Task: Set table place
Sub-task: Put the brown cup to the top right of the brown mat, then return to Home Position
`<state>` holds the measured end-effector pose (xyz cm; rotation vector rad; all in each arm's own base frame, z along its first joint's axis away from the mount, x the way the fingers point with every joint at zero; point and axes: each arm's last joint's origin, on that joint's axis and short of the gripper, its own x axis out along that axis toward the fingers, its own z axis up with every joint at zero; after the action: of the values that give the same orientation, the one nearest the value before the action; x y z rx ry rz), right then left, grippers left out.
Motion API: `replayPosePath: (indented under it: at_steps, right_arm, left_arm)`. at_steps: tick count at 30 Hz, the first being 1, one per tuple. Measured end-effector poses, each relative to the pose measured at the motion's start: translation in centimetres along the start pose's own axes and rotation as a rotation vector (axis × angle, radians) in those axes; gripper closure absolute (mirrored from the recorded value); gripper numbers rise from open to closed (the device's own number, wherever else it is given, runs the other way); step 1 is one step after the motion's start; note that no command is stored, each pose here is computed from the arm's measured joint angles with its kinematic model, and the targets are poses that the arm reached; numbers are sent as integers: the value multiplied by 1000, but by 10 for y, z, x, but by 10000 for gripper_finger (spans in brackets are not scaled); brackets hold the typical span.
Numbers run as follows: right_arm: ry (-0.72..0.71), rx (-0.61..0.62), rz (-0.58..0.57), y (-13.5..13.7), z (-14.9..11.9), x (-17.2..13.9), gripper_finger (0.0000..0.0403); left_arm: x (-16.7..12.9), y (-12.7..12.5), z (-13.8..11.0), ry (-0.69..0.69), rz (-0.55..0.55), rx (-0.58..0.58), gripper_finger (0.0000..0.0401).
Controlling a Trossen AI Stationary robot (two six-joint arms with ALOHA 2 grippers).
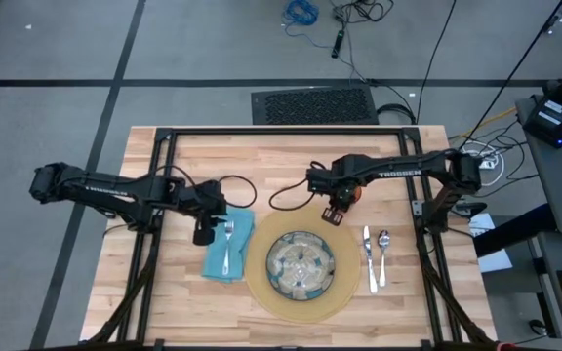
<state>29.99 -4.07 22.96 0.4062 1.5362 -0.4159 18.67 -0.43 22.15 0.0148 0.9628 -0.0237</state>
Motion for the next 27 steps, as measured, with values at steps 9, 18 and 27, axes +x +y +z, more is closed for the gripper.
replayPosePath:
  at_steps: [9,18,27]
  right_arm:
    - [1,14,13,2,0,0,371]
    - [-1,-3,8,9,-4,0,340]
    - [-54,8,-13,10,-1,-18,328]
  left_arm:
    - [0,-1,0,1,-3,5,318]
    - [0,-1,0,1,-3,5,318]
    - [0,-1,0,2,-3,4,318]
